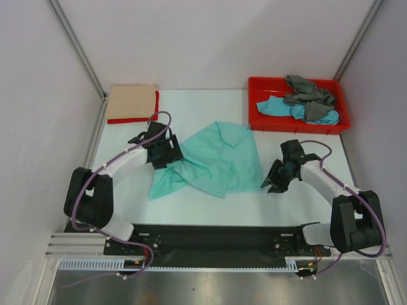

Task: Fold and stack the t-shirts
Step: Flatten the tshirt out

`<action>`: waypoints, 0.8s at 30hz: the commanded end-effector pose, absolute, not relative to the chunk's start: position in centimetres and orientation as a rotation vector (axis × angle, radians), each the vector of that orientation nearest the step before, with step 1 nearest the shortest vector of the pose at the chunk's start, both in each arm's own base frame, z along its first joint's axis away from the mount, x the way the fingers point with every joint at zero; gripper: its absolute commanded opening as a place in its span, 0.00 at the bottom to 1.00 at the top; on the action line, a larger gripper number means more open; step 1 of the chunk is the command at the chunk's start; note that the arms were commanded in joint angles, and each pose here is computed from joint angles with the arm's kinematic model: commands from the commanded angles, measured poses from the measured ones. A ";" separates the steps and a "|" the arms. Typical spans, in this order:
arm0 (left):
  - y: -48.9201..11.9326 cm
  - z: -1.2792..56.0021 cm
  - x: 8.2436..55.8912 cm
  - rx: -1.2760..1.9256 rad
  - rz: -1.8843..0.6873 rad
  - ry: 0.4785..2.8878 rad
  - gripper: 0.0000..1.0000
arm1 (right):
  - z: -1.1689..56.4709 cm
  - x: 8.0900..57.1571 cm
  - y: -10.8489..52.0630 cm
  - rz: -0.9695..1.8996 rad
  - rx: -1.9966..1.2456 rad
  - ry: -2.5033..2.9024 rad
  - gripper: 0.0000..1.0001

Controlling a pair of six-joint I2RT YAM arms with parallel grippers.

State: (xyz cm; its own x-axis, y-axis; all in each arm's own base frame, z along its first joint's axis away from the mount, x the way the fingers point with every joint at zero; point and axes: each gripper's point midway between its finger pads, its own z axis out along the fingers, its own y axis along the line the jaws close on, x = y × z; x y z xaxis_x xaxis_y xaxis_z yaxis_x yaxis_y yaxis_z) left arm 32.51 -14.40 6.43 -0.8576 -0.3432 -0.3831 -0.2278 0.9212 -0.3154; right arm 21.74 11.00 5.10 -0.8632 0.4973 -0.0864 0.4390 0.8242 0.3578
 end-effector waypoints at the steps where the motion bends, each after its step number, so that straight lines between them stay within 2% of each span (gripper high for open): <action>1: -13.1 8.1 30.1 -0.427 -0.351 2.609 0.83 | 5.0 22.4 12.0 0.591 0.762 2.794 0.42; 5: -10.7 9.3 25.8 -0.509 -0.308 2.566 0.85 | 4.8 22.0 12.4 0.636 0.774 2.783 0.44; 10: -8.1 9.1 21.5 -0.598 -0.267 2.489 0.77 | 5.0 21.6 12.7 0.679 0.764 2.771 0.45; 11: -7.3 8.2 20.8 -0.605 -0.228 2.499 0.72 | 5.1 21.4 12.7 0.683 0.756 2.768 0.45; 16: -6.0 5.4 20.0 -0.685 -0.162 2.567 0.63 | 5.1 21.0 12.4 0.671 0.744 2.760 0.45; 20: -3.8 4.2 20.0 -0.879 -0.066 2.558 0.48 | 5.1 20.8 12.5 0.680 0.763 2.753 0.44; 22: -3.9 3.9 20.1 -0.911 -0.105 2.559 0.48 | 5.3 20.8 12.5 0.681 0.765 2.747 0.44; 24: -3.6 3.2 19.6 -0.943 -0.105 2.569 0.52 | 5.3 20.8 12.3 0.668 0.764 2.743 0.44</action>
State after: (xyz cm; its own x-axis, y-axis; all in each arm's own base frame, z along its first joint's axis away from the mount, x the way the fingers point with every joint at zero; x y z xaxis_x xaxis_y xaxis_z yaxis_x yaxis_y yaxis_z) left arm 19.61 -3.99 3.75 -0.7267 -0.5889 -0.3537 -0.5621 0.8057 -0.1868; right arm 20.42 12.30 4.67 -0.8515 0.5206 -0.0630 0.4385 0.7727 0.4590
